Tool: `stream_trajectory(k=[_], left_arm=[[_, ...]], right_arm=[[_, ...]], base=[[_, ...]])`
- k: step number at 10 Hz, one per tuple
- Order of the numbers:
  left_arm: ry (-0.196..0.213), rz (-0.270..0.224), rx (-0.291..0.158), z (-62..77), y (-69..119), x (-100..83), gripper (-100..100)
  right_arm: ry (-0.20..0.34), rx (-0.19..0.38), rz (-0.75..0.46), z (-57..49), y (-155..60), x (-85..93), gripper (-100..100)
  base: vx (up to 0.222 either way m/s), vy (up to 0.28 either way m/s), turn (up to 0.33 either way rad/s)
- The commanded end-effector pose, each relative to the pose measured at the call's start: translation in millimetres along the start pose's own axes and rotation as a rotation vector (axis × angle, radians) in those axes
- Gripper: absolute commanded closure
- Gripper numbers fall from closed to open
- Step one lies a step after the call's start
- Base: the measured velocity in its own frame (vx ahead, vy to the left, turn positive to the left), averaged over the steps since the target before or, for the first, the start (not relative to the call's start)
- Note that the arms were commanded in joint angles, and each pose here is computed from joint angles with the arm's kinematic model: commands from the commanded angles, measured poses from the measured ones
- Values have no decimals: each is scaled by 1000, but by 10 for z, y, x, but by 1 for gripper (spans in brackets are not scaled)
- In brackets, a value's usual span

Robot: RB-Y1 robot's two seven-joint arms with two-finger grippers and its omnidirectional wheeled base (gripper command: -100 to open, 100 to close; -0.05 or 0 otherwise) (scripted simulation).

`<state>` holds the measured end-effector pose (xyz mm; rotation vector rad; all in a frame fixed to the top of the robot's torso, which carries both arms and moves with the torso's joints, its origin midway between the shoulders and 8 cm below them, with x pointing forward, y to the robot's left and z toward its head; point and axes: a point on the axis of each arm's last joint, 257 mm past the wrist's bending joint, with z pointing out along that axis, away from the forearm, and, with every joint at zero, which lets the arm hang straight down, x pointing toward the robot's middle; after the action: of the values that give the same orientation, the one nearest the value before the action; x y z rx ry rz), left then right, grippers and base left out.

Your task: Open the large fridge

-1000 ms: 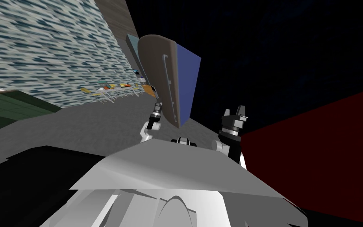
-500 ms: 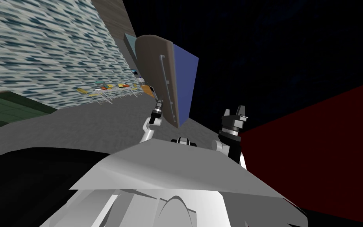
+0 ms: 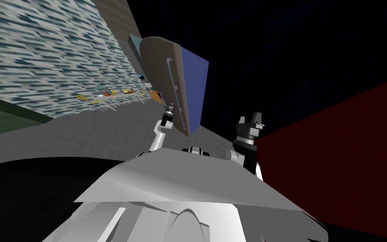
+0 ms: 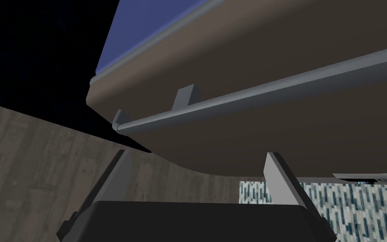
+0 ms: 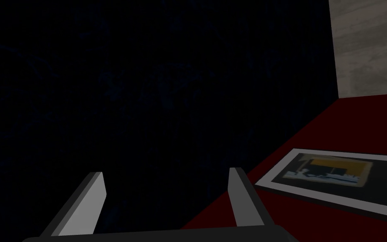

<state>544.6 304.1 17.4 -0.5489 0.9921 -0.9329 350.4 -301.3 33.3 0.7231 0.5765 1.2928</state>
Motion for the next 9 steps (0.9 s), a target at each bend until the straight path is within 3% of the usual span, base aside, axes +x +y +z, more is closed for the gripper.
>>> stream_trajectory(k=[1, 3, 4, 6, 7, 8, 9], left_arm=[[4, 30, -35, 213, 88, -16, -100], [-5, 24, 1, 347, -89, -36, -100], [1, 53, -48, 461, 52, -60, -100], [-5, 47, -20, 572, -92, -75, -100], [0, 75, -64, 694, 42, -105, -100], [-7, 70, -43, 793, -101, -125, -100], [-1, 100, -93, 883, 49, -167, -100]], right_arm=[[0, 0, 0, 0, 0, 0, 0], [0, 0, 0, 0, 0, 0, 0], [0, 0, 0, 0, 0, 0, 0], [0, 0, 0, 0, 0, 0, 0], [0, 0, 0, 0, 0, 0, 0], [0, 0, 0, 0, 0, 0, 0], [0, 0, 0, 0, 0, 0, 0]], base=[[0, -38, -45], [1, -29, -13], [-7, -40, -38], [-2, -29, -12], [6, -47, -41], [5, -48, -17], [0, -57, -27]])
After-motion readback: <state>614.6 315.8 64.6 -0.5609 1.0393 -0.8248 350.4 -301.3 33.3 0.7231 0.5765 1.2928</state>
